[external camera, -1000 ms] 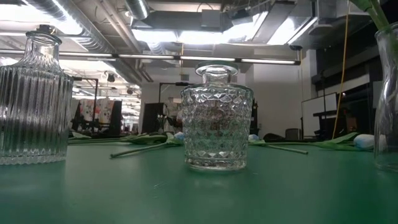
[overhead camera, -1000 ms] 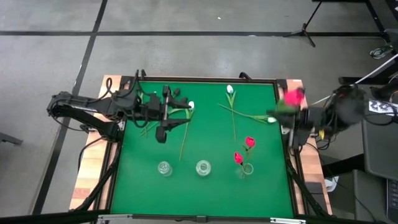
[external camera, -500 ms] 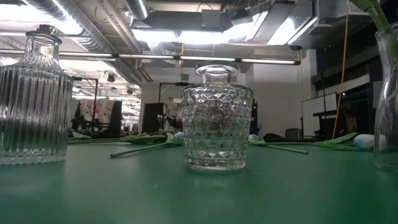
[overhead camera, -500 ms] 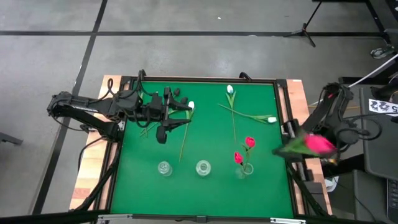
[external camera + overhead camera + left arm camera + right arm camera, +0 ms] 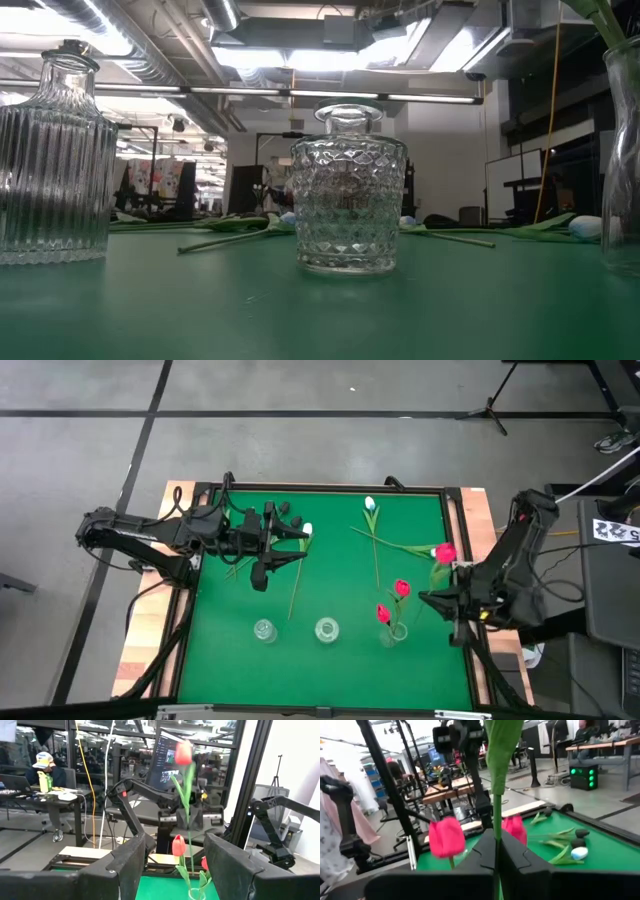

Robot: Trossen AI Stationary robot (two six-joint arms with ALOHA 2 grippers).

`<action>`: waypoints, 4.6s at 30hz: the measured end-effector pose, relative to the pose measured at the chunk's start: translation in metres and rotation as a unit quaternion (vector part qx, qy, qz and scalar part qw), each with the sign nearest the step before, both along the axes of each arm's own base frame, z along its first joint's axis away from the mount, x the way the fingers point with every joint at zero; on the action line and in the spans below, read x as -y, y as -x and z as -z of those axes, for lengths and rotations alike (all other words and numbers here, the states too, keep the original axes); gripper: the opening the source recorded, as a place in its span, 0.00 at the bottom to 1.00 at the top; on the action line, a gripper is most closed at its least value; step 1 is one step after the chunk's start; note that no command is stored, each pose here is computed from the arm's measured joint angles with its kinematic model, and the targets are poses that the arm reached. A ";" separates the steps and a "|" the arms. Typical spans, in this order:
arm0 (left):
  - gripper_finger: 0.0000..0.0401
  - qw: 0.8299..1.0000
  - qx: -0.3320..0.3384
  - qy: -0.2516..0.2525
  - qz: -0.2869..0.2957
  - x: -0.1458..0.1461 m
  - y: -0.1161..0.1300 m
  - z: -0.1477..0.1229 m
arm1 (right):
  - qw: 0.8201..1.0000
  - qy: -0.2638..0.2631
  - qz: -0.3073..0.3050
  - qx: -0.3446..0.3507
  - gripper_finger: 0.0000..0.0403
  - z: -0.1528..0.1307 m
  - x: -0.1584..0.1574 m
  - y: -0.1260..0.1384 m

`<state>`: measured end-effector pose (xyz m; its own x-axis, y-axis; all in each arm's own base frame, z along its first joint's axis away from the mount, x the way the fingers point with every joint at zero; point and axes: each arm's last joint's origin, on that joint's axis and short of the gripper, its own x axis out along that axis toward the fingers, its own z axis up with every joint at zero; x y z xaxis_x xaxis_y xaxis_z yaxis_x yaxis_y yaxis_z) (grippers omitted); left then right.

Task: Sort flowers into vase by color
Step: Put the pink tulip into the transparent vase, then put the top center white tulip into the middle transparent vase

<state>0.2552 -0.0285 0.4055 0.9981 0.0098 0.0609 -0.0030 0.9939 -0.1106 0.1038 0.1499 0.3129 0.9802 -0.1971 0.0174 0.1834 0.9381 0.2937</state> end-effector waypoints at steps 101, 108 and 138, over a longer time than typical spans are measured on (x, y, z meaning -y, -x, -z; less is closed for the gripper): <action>0.50 0.970 -0.153 0.074 -0.173 -0.011 0.004 0.034 | 0.992 0.067 -0.097 0.046 0.57 0.093 -0.006 -0.015; 0.50 0.922 -0.224 0.136 -0.284 -0.027 -0.003 0.064 | 0.993 0.057 -0.090 0.053 0.56 0.091 -0.006 -0.015; 0.50 0.752 -0.397 0.193 -0.490 -0.057 -0.075 0.244 | 0.995 0.040 -0.077 0.059 0.56 0.088 -0.004 -0.015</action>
